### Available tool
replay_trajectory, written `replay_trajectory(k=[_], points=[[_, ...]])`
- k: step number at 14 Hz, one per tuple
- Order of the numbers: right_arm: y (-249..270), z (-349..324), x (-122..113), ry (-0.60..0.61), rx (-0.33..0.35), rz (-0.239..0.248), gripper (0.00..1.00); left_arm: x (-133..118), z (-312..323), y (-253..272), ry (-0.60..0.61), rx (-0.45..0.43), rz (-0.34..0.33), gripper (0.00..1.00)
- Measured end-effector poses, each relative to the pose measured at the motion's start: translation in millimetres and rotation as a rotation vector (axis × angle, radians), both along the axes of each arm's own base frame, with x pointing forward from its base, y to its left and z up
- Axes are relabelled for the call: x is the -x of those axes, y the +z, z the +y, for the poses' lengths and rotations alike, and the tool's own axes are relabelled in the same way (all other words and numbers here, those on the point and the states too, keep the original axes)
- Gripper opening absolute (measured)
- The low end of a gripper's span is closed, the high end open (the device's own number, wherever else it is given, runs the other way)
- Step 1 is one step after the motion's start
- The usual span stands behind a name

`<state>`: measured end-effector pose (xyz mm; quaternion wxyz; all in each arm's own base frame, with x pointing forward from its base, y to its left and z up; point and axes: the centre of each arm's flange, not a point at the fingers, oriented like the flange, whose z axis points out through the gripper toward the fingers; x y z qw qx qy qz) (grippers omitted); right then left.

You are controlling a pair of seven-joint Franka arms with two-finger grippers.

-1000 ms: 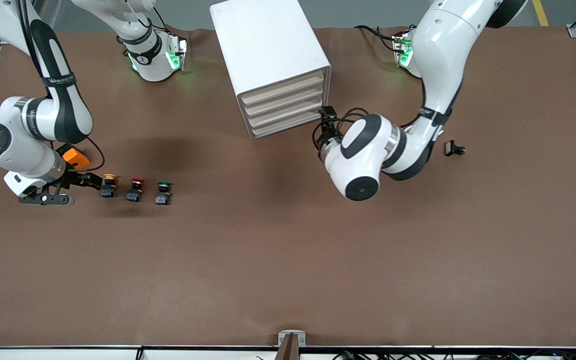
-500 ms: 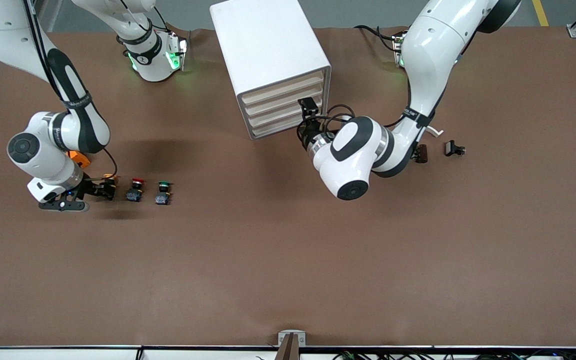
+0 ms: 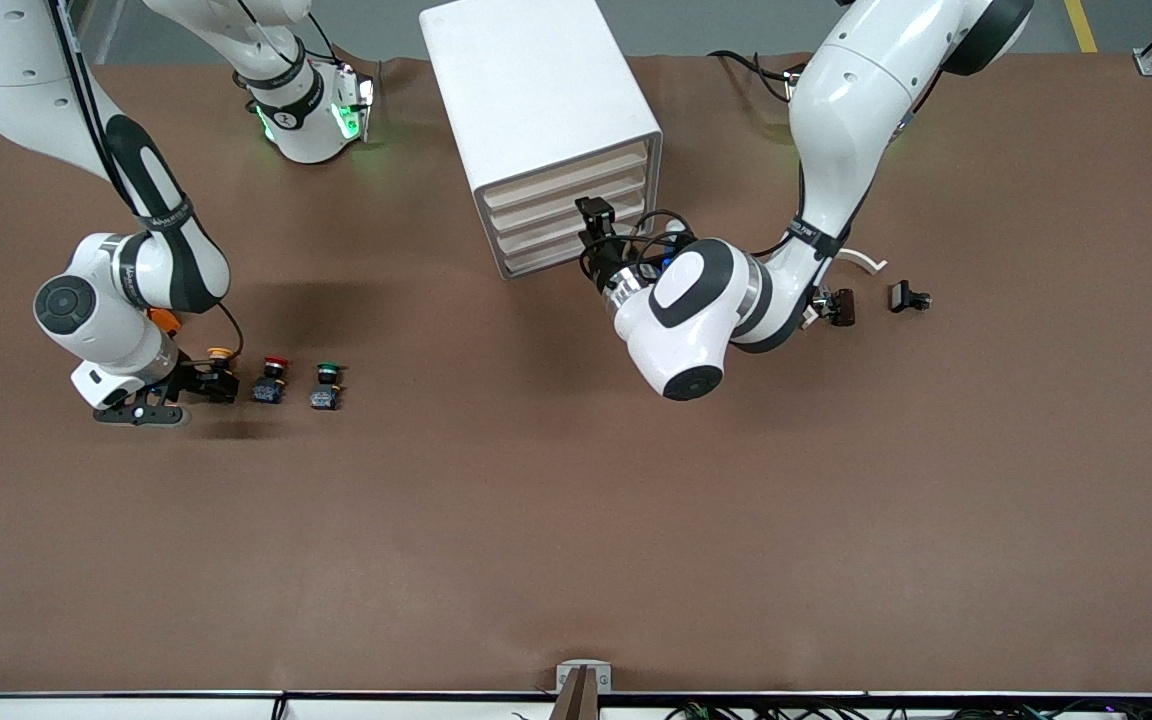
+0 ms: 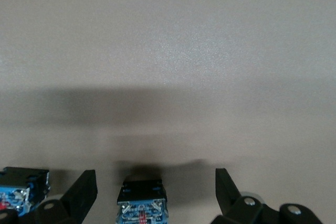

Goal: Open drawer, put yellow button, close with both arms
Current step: 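Open the drawer with the left gripper while the right gripper lifts the button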

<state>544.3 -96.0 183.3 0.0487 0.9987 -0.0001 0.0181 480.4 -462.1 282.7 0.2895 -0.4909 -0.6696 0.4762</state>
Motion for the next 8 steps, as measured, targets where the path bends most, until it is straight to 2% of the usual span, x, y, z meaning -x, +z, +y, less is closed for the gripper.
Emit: replay_trajectory(k=[1, 3, 4, 5, 7, 8], points=[[-1, 0, 1, 0.008, 0.0, 0.007, 1.0, 1, -1, 0, 0.001, 0.0, 0.003, 0.54], [-6, 0, 4, 0.055, -0.001, 0.026, 1.0, 3, -4, -1, -0.005, -0.001, 0.006, 0.54], [-8, -3, 6, 0.08, -0.001, 0.034, 0.94, 6, -6, -2, -0.01, -0.001, 0.007, 0.54], [-10, -7, 8, 0.095, -0.001, 0.041, 0.94, 9, -8, -2, -0.016, -0.002, 0.009, 0.54], [-13, -12, 11, 0.104, -0.004, 0.061, 0.8, 16, -14, -4, -0.033, -0.004, 0.016, 0.54], [-13, -11, 12, 0.107, -0.005, 0.069, 0.63, 19, -16, -4, -0.04, -0.005, 0.02, 0.54]])
